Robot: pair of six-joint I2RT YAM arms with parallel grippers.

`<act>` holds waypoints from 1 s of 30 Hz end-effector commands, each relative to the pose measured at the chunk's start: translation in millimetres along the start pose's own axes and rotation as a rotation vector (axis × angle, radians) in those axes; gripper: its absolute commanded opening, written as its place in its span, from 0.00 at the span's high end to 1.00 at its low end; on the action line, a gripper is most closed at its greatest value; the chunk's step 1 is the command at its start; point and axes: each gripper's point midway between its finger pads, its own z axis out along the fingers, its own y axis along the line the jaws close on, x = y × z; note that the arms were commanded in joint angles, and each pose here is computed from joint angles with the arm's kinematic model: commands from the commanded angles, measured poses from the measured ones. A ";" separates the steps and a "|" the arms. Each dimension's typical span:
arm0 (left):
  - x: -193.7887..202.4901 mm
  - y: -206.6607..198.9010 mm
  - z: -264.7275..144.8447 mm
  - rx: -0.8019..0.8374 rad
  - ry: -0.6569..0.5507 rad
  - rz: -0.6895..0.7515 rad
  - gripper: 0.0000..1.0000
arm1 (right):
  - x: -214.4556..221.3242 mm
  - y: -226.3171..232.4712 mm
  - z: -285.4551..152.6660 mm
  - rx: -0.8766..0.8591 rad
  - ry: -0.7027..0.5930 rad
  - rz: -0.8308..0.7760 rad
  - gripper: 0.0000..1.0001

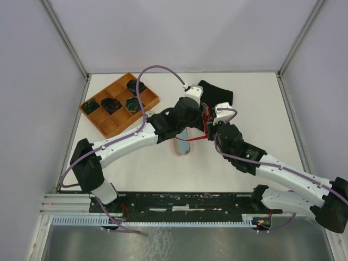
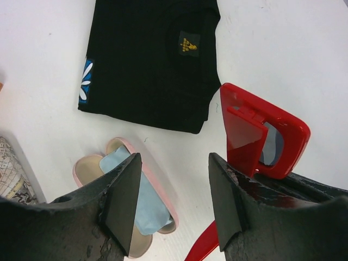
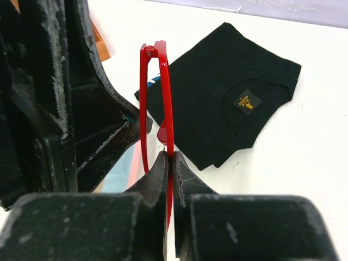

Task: Organize the sunglasses
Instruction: Fold the sunglasses.

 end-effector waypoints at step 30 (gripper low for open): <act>6.2 24.2 -56.3 0.087 -0.167 0.087 0.40 | -73.0 -67.4 26.1 0.109 -0.036 0.311 1.00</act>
